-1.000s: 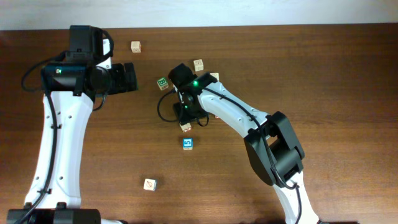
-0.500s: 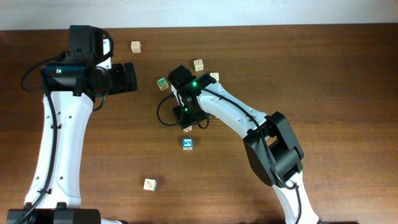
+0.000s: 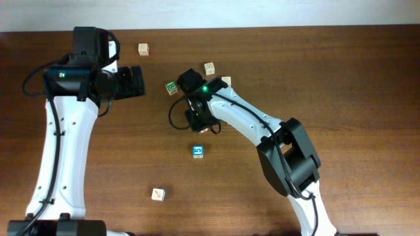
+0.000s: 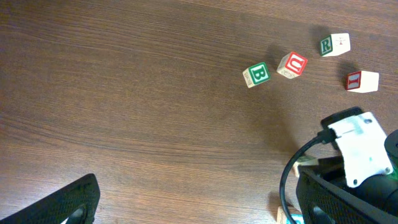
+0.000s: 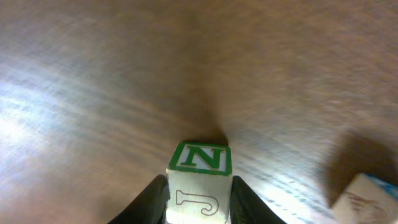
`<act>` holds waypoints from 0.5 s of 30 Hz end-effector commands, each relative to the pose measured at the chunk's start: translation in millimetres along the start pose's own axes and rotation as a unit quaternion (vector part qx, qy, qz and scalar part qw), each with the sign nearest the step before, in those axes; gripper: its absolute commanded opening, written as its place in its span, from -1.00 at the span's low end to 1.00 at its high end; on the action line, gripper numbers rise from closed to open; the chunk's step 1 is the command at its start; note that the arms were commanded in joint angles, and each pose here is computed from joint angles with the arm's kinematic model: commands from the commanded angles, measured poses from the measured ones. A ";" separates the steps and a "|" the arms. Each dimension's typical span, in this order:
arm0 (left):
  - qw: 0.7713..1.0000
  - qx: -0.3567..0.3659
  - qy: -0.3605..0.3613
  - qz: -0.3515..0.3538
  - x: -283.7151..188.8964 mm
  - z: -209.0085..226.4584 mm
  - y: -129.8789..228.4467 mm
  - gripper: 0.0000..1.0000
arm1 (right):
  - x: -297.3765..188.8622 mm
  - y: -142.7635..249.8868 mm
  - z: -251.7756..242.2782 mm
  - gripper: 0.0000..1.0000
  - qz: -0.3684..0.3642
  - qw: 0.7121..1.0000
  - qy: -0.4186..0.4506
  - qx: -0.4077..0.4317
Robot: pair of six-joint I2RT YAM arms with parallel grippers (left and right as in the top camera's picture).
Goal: Rotate 5 blocks
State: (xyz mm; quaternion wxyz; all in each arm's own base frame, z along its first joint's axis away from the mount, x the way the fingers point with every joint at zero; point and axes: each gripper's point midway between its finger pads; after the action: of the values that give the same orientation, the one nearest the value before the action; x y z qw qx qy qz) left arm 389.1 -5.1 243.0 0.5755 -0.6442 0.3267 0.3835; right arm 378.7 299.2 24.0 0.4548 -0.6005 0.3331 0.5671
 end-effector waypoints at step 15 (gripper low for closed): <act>1.000 -0.001 -0.007 0.007 4.9 2.4 2.3 0.99 | -1.1 6.3 -80.0 -0.34 0.009 0.972 0.107 0.211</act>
State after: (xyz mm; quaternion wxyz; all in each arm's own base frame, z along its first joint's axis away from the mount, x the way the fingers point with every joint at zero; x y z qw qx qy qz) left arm 389.1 -5.1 243.0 0.5757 -0.6441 0.3268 0.3834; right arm 394.7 243.6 23.3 0.5220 -0.5533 0.4711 0.4466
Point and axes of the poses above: each gripper's point midway between its finger pads, its own x axis out along the fingers, its own z axis along the line the jaws close on, y = z × x, and after that the axes turned 2 degrees about x, right-handed
